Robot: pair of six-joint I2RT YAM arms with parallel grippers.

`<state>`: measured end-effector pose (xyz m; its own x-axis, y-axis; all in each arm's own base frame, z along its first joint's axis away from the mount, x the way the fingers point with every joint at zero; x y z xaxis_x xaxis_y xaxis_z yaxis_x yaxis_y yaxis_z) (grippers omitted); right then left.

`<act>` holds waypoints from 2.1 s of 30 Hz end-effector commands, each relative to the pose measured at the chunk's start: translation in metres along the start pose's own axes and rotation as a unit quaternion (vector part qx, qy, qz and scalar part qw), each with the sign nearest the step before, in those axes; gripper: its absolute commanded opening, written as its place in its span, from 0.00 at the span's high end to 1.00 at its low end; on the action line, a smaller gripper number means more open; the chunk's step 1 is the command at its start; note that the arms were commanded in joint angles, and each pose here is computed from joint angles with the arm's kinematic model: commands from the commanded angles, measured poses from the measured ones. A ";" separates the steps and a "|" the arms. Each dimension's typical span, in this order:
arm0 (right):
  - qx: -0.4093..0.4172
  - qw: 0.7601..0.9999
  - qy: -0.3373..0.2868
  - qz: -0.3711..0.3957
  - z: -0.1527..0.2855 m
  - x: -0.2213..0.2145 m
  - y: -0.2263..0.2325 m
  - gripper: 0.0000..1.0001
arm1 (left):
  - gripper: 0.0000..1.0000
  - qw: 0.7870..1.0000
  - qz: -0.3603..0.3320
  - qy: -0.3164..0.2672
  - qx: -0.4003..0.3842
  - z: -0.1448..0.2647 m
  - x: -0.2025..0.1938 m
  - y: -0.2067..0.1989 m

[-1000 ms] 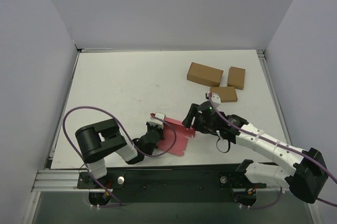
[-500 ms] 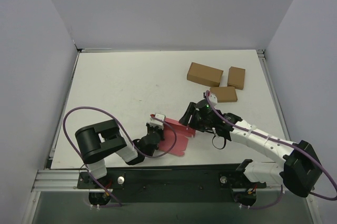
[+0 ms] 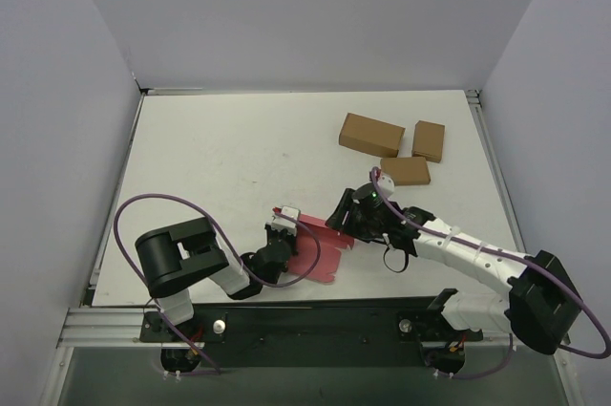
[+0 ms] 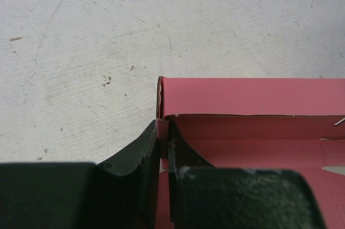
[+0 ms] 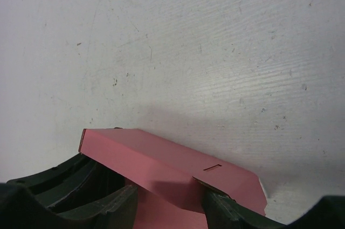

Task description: Fold the paper box

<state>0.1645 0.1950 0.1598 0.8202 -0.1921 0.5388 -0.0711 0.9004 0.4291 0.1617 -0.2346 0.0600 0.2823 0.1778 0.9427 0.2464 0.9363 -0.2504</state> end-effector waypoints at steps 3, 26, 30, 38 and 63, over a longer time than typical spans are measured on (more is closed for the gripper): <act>-0.003 1.000 -0.007 -0.016 -0.008 -0.001 0.000 0.48 | 1.00 0.999 -0.026 0.019 0.012 0.006 -0.007 0.006; 0.070 0.982 -0.097 -0.146 -0.023 0.001 0.004 0.70 | 1.00 0.999 -0.029 0.018 0.000 0.010 -0.008 -0.006; 0.070 0.978 -0.112 -0.159 -0.021 0.003 0.002 0.82 | 1.00 0.999 -0.028 0.018 0.001 0.010 -0.008 -0.006; 0.063 0.967 -0.148 -0.197 -0.019 0.005 -0.004 1.00 | 1.00 0.999 -0.029 0.020 0.001 0.010 -0.006 -0.011; -0.019 0.992 -0.125 0.005 0.039 -0.047 -0.008 0.59 | 1.00 0.989 0.020 0.142 0.026 -0.016 0.053 -0.028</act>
<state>0.1075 0.1888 0.1864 0.6225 -0.3644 0.6926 -0.1079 0.8366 0.5372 0.1823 -0.2484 0.0922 0.5431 0.0809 0.8358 0.1794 0.9612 -0.2095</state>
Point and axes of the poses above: each gripper's point midway between its finger pads, its own z axis back along the fingers, its own y axis along the line the jaws close on, x = y × z, the point moved 10 cm from there along z, back along the fingers, and after that the axes turned 12 degrees about z, right-handed, at the moved point
